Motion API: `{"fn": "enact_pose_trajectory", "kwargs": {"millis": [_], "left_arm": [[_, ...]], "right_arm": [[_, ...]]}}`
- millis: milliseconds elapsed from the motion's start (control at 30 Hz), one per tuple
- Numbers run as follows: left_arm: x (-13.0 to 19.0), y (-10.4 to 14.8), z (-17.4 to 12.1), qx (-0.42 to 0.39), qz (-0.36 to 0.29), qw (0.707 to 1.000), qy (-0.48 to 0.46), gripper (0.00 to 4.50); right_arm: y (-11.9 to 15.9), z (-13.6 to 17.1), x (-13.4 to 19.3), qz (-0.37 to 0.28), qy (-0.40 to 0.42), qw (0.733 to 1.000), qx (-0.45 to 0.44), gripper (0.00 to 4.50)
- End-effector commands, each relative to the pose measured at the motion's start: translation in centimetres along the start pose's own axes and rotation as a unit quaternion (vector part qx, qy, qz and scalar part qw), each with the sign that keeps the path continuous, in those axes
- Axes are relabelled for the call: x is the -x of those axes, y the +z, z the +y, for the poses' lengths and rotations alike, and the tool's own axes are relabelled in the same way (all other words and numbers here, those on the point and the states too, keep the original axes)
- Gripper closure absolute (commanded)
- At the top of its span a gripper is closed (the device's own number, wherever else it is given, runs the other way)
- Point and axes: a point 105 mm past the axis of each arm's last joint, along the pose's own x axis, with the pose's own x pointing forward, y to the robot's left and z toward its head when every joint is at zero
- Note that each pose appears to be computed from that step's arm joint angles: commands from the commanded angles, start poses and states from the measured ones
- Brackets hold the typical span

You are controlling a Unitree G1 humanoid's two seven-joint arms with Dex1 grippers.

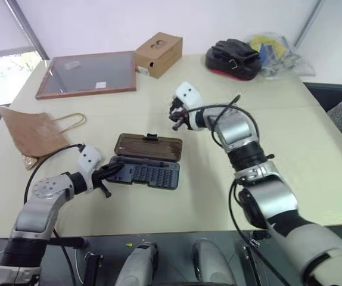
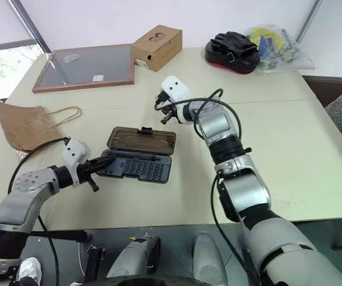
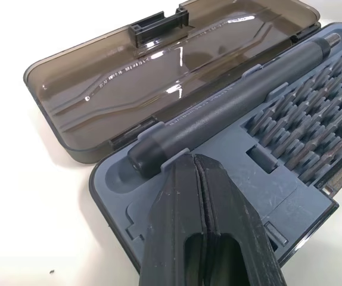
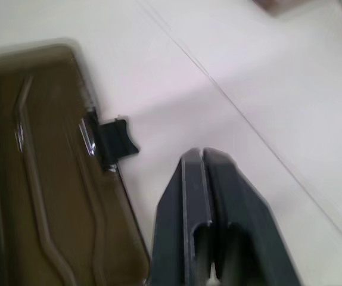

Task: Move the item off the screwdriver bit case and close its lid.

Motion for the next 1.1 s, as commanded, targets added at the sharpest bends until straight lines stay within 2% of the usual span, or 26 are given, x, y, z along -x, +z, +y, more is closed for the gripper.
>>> {"fn": "enact_pose_trajectory", "kwargs": {"millis": [33, 233, 333, 467, 667, 900, 1000, 1100], "left_arm": [[-0.2, -0.1, -0.6, 0.004, 0.003, 1.000, -0.005, 4.50], [0.9, 4.4, -0.2, 0.014, -0.058, 0.998, 0.002, 4.50], [1.8, 7.3, -0.2, 0.018, -0.090, 0.996, -0.002, 4.50], [3.1, 10.0, -0.2, 0.016, -0.110, 0.994, -0.008, 4.50], [3.5, 10.7, 0.2, 0.011, -0.104, 0.994, -0.003, 4.50], [3.4, 10.7, 0.5, 0.003, -0.096, 0.995, -0.004, 4.50], [3.2, 10.6, 0.4, 0.001, -0.094, 0.996, -0.006, 4.50], [3.0, 10.7, 0.4, -0.001, -0.094, 0.996, -0.007, 4.50]], "right_arm": [[1.5, 1.9, 1.3, -0.014, 0.000, 0.998, -0.058, 3.13], [1.6, 2.9, 2.7, -0.017, -0.010, 0.997, -0.075, 0.02], [0.9, 2.5, 3.3, -0.007, -0.027, 0.997, -0.078, 0.02], [-1.5, 2.9, 3.7, 0.034, -0.049, 0.994, -0.093, 0.02], [-3.5, 2.6, 3.7, 0.074, -0.101, 0.985, -0.118, 0.02], [-4.5, 2.4, 3.1, 0.086, -0.136, 0.973, -0.168, 0.02], [-4.8, 2.3, 2.9, 0.090, -0.147, 0.968, -0.181, 0.89], [-5.3, 2.3, 2.6, 0.096, -0.158, 0.964, -0.190, 2.43]]}}
